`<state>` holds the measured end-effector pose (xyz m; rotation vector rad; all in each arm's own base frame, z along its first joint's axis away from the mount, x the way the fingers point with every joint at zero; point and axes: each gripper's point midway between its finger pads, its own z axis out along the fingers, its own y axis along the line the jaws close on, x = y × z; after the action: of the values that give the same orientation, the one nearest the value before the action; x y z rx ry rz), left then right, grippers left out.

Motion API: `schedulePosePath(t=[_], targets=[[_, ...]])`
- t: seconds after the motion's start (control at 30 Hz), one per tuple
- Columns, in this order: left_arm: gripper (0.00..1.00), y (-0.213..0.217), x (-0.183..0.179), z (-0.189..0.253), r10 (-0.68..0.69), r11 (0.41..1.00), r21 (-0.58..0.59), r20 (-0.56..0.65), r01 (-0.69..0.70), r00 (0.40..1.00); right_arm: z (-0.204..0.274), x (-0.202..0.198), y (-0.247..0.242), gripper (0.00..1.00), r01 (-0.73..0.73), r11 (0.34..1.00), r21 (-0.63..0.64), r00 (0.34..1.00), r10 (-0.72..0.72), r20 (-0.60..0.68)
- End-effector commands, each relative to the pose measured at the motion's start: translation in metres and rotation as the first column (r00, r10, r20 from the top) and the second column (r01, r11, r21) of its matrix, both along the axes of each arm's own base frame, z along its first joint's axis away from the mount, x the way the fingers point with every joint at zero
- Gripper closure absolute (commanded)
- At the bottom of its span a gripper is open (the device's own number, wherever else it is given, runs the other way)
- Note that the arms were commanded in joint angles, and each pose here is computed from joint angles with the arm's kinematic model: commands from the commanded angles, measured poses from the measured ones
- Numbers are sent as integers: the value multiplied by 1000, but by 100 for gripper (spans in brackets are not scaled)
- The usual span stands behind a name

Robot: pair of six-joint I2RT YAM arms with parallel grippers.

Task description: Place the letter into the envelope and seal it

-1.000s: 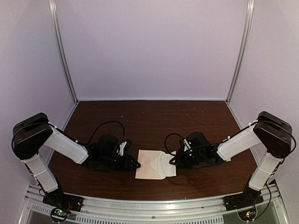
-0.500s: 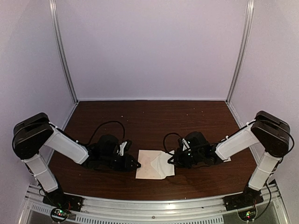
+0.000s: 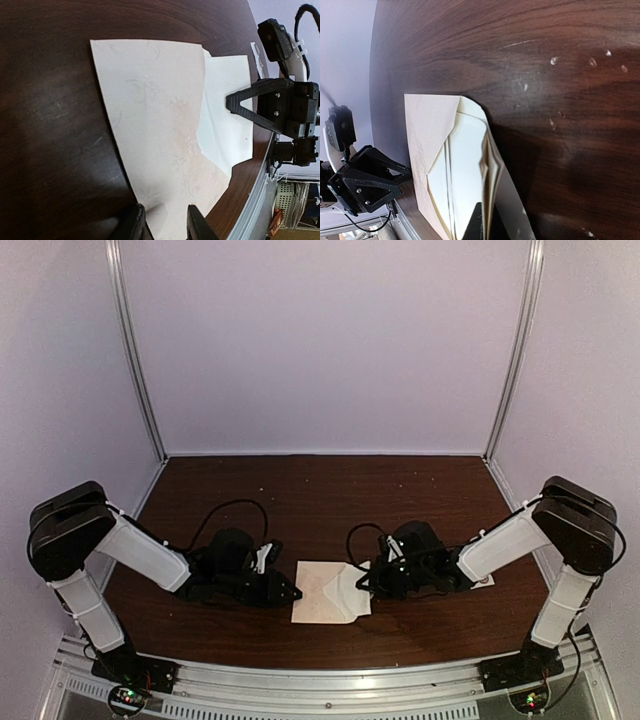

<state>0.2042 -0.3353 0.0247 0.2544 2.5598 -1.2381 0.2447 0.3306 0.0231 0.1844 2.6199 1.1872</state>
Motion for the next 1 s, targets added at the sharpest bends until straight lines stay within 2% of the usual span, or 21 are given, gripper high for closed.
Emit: schedulePosePath(t=[0.0,0.97], targets=[[72,-4,4,3,-4,1000,-31,4,4,1000,8,5,14,100,-15,999,40,1000,15,14],[72,-7,7,5,-1,999,-39,14,2,1000,7,0,45,100,-112,992,53,994,111,25]])
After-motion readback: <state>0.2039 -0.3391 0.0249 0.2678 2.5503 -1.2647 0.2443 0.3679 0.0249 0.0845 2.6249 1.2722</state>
